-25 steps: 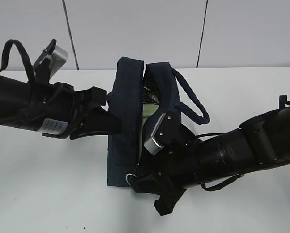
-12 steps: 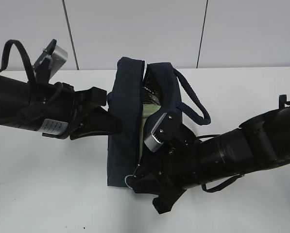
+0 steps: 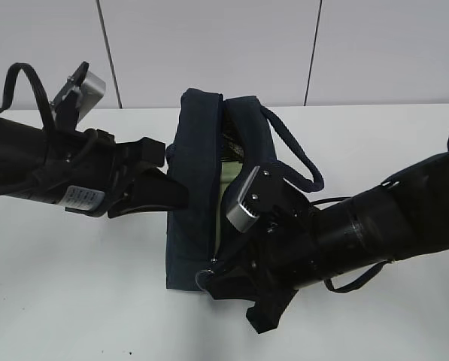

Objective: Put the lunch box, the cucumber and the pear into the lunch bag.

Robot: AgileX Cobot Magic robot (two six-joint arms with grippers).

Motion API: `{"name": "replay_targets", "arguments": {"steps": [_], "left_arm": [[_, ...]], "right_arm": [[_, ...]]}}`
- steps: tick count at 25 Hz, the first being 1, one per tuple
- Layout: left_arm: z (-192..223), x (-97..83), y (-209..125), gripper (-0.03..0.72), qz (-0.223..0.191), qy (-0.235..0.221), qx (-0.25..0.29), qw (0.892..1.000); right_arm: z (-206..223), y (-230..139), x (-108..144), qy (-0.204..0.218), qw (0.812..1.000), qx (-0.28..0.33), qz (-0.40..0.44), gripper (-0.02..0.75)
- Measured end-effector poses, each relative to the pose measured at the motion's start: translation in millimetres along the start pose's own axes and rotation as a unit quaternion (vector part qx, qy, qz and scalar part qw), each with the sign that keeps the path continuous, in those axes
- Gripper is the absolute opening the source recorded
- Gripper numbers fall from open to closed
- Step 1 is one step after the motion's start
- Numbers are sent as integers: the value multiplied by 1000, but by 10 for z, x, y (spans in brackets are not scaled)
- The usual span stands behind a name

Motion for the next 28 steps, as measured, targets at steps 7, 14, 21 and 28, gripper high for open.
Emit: {"name": "replay_targets", "arguments": {"steps": [7, 14, 21, 28], "left_arm": [[0, -7, -9, -15, 0, -2, 3, 1000], [0, -10, -12, -15, 1, -3, 4, 1000], [0, -18, -20, -15, 1, -5, 6, 1000], [0, -19, -28, -15, 3, -5, 8, 1000]], "right_arm": [[-153, 95, 68, -2, 1000, 9, -4, 6], [-303, 268, 107, -15, 1000, -10, -22, 6], [-440, 391, 149, -27, 999, -22, -37, 6], [-581, 425, 206, -36, 998, -8, -47, 6]]}}
Point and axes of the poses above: a point on each arm's last joint axis where the gripper is mounted, z pointing out along that axis toward the gripper, x along the wrist's bending axis when the last joint is at zero, y = z × x, the point moved 8 cm from there along z, pointing out along that axis toward the gripper, and after that the axes turned 7 degrees about -z, right-handed, at the moved point
